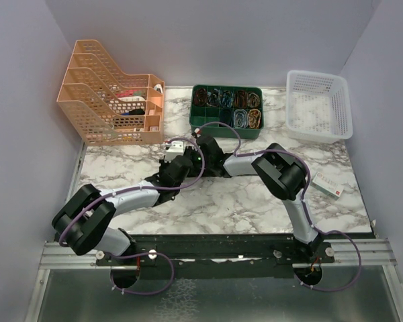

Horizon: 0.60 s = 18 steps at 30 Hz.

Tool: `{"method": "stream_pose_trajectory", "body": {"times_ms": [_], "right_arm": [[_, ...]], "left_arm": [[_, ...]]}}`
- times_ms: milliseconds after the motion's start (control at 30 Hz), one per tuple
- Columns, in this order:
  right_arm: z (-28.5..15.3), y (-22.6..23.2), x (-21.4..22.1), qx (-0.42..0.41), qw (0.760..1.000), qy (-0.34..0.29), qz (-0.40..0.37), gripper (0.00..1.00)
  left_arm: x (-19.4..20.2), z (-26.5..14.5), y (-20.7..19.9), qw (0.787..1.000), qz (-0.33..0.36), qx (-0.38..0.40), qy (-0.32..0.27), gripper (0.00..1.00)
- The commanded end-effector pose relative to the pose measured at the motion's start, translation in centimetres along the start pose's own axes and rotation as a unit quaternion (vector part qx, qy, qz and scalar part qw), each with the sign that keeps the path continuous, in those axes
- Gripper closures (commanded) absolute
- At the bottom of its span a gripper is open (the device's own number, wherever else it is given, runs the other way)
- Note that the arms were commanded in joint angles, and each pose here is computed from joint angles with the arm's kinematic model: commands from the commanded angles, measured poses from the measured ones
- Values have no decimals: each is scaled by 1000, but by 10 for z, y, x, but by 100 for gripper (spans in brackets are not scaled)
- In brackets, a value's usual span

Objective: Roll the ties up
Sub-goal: Roll the tie at the center of the board.

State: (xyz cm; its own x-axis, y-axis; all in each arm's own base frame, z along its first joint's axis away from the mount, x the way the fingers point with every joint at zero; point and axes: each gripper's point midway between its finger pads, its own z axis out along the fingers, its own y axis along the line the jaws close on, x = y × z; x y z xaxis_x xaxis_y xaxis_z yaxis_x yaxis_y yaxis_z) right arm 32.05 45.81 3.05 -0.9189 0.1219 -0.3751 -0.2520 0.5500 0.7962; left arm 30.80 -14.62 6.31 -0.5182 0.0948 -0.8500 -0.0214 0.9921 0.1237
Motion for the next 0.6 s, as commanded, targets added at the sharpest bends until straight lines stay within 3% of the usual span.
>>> {"method": "stream_pose_trajectory", "body": {"times_ms": [0,233,433,567], "right_arm": [[-5,-12,3,18,1000,6,9,82],[-18,1,-11,13,1000,-12,-7,77],[-36,17,-25,2,999,-36,-31,71],[-53,-5,-37,73,995,-68,-23,70]], "left_arm": [[16,2,-12,999,12,24,29,90],[25,6,-15,999,9,22,45,81],[19,5,-17,999,5,28,37,79],[18,6,-21,999,3,33,40,76]]}}
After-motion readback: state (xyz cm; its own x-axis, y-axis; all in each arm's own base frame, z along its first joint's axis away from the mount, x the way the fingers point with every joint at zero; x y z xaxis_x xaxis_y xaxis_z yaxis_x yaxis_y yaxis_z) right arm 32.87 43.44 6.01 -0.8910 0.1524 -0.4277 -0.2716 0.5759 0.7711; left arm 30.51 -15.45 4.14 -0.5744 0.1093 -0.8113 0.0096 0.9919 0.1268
